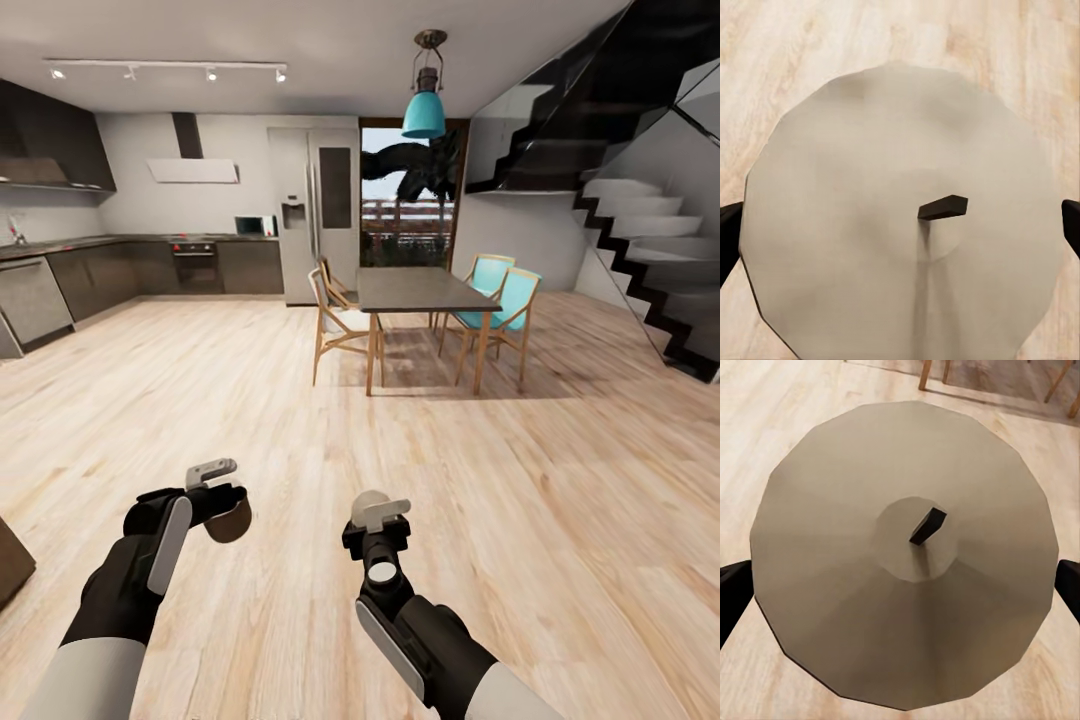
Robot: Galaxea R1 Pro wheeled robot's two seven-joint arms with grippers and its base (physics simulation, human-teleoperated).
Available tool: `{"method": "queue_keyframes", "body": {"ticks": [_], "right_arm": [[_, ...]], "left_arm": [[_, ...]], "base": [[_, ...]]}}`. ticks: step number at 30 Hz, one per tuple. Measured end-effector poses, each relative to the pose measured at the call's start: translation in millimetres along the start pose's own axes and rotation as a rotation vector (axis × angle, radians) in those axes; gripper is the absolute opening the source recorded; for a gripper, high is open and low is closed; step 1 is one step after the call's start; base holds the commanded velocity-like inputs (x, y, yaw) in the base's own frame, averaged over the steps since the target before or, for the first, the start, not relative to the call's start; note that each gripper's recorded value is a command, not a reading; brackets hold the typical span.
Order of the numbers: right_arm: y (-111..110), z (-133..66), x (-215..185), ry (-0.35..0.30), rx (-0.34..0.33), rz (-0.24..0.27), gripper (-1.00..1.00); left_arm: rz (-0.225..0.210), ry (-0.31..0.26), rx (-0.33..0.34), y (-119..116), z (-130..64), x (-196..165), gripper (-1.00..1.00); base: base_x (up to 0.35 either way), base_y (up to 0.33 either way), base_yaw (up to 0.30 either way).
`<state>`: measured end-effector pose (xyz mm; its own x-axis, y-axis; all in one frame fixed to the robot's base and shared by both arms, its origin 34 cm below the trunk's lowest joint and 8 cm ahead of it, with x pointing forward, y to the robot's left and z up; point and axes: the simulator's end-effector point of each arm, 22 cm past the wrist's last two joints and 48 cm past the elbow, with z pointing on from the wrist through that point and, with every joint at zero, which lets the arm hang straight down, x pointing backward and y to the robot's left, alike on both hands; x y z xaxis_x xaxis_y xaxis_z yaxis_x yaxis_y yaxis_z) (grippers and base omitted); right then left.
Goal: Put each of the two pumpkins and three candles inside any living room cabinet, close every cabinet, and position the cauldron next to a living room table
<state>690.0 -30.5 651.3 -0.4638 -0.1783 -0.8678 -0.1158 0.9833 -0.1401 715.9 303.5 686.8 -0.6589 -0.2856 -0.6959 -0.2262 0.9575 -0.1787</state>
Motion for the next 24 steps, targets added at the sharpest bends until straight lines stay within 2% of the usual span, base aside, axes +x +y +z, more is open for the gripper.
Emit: {"method": "queue_keyframes", "body": {"ticks": [10,15,24], "right_arm": [[0.5,-7.3,-22.5,-0.018,-0.016,-0.007,-1.0],[2.5,-14.8,-46.3,-0.053,-0.02,0.017,-1.0],[2.2,-18.2,-55.7,-0.047,-0.025,0.023,-1.0]], "left_arm": [[-0.003,-0.001,0.002,-5.2,-10.2,-15.5,-1.0],[-0.003,-0.001,0.0,-6.0,-15.9,-23.5,-1.0],[-0.003,0.013,0.0,-10.5,-19.9,-29.8,-1.0]], "base": [[0.0,0.0,0.023],[0.0,0.0,0.0],[0.0,0.0,0.065]]}}
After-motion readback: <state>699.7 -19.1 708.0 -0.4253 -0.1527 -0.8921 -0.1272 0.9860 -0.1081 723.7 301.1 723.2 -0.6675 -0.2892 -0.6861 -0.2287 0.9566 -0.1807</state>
